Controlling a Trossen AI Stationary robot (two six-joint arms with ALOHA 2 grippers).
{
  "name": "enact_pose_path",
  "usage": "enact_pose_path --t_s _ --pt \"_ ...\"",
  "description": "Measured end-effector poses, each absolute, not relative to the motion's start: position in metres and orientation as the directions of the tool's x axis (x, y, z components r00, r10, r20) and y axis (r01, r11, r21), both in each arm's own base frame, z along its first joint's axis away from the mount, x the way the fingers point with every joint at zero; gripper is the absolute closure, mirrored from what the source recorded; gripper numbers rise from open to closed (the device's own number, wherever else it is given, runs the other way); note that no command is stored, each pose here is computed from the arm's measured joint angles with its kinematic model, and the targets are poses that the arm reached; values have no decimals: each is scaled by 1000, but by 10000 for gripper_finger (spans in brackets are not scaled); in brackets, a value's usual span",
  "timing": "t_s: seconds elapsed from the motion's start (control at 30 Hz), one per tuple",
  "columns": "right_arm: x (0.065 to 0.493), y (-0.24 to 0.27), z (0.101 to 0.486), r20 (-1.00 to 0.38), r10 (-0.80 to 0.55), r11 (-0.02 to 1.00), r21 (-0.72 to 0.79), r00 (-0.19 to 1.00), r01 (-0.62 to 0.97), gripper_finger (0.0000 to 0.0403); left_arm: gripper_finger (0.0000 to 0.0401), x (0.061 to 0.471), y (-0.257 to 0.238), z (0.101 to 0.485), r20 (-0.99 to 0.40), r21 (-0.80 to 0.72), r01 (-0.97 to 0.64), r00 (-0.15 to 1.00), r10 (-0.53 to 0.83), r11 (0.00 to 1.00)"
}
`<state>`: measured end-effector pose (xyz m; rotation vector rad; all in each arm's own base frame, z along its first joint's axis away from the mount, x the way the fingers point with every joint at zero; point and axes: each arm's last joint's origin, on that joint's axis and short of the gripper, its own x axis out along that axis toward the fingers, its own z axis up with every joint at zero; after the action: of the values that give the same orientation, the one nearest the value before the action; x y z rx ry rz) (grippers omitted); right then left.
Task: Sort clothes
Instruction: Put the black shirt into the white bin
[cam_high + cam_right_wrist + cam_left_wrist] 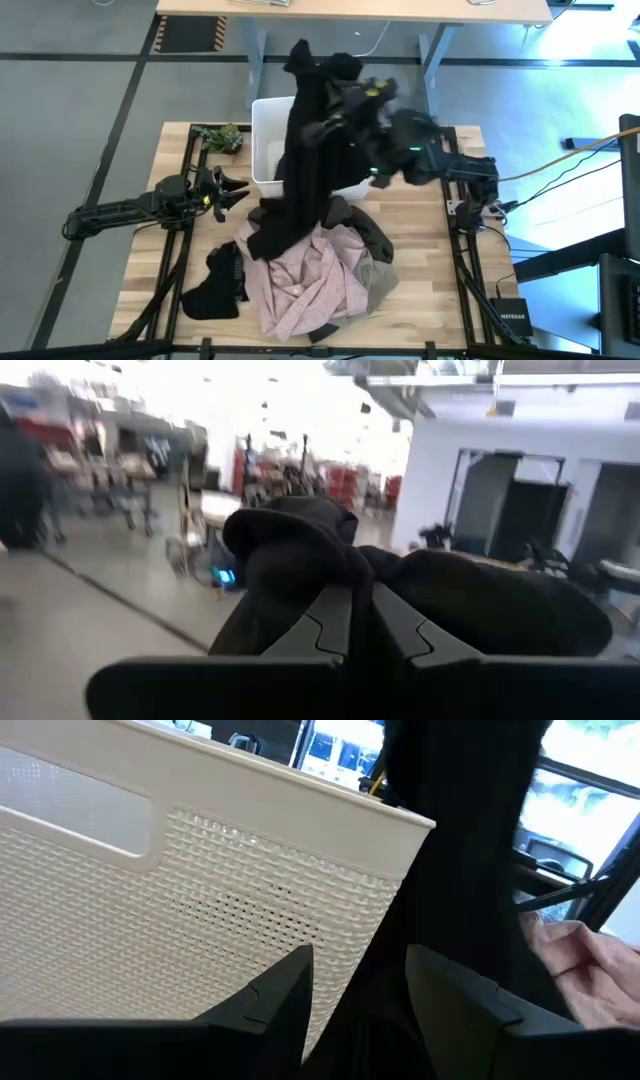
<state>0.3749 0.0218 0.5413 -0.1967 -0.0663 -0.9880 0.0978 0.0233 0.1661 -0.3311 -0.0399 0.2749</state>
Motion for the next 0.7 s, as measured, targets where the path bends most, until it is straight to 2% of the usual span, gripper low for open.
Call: enact_pose_path --t_s 0.23,0.4,0.7 --pt "410 -16 485 -48 -869 494 -153 493 856 348 244 98 23 166 -7 -323 -261 962 273 910" --pt "427 -25 447 -196 -831 555 -220 520 802 304 244 98 23 166 -8 -322 -261 962 273 910" --pt "419 -10 445 -295 -732 679 -250 614 690 206 244 98 23 165 -16 -322 -264 962 273 909"
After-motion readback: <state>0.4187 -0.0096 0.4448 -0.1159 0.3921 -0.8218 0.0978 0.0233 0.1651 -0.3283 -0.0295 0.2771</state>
